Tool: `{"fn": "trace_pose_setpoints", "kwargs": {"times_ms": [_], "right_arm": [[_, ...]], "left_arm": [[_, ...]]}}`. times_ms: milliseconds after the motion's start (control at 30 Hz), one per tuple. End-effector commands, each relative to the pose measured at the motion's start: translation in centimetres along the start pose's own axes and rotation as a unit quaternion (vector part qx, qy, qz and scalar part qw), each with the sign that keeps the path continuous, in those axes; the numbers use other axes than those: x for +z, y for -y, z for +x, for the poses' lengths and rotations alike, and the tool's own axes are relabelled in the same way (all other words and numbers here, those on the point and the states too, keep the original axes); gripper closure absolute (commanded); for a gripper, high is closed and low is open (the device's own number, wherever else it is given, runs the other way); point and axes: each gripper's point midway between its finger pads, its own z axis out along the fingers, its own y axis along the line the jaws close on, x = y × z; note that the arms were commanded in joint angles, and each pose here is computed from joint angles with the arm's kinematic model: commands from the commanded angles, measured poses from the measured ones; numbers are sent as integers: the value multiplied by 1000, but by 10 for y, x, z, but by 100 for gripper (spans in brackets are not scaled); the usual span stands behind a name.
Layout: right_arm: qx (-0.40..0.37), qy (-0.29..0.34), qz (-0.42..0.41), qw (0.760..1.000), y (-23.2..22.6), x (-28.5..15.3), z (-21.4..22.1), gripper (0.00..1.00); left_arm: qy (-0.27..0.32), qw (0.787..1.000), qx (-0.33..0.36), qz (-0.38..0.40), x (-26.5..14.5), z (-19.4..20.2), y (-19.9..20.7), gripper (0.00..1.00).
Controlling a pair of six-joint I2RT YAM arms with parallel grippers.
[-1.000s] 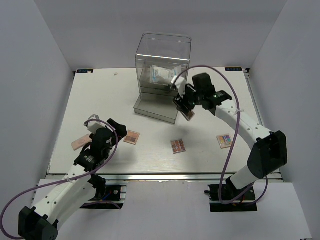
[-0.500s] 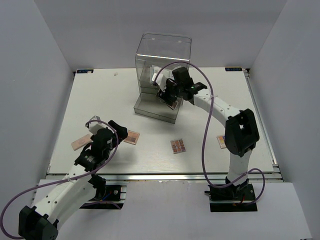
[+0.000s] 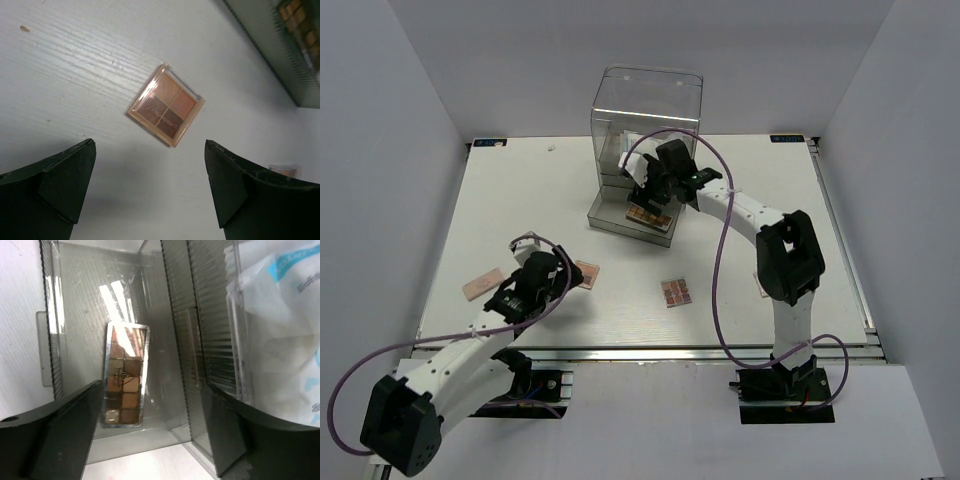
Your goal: Organize the makeup
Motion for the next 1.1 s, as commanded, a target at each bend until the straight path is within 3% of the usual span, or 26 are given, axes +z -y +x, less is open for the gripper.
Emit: {"fn": "trace_pose_setpoints", "kwargs": {"times_ms": [0, 133, 333, 433, 600, 767, 1067], "right_arm": [[6, 25, 28, 999, 19, -40, -35, 13], [44, 79, 45, 995, 17, -105, -64, 11], [77, 84, 31, 993, -32, -157, -34, 11], [99, 71, 35, 992, -48, -173, -8, 11], [141, 62, 49, 987, -46, -194, 22, 11], [181, 67, 57, 980, -37, -206, 37, 11], [209, 74, 58, 973, -36, -217, 48, 11]], "left_arm": [[-24, 999, 31, -5, 3, -1, 10, 2], [-51, 996, 23, -67, 13, 5, 0, 2], [-73, 994, 8, -84, 30, 11, 10, 2], [-84, 991, 45, -89, 41, 9, 17, 2], [-129, 976, 162, -66, 54, 15, 26, 2], [-189, 943, 275, -5, 56, 31, 33, 2], [-207, 904, 374, -15, 72, 32, 19, 2]]}}
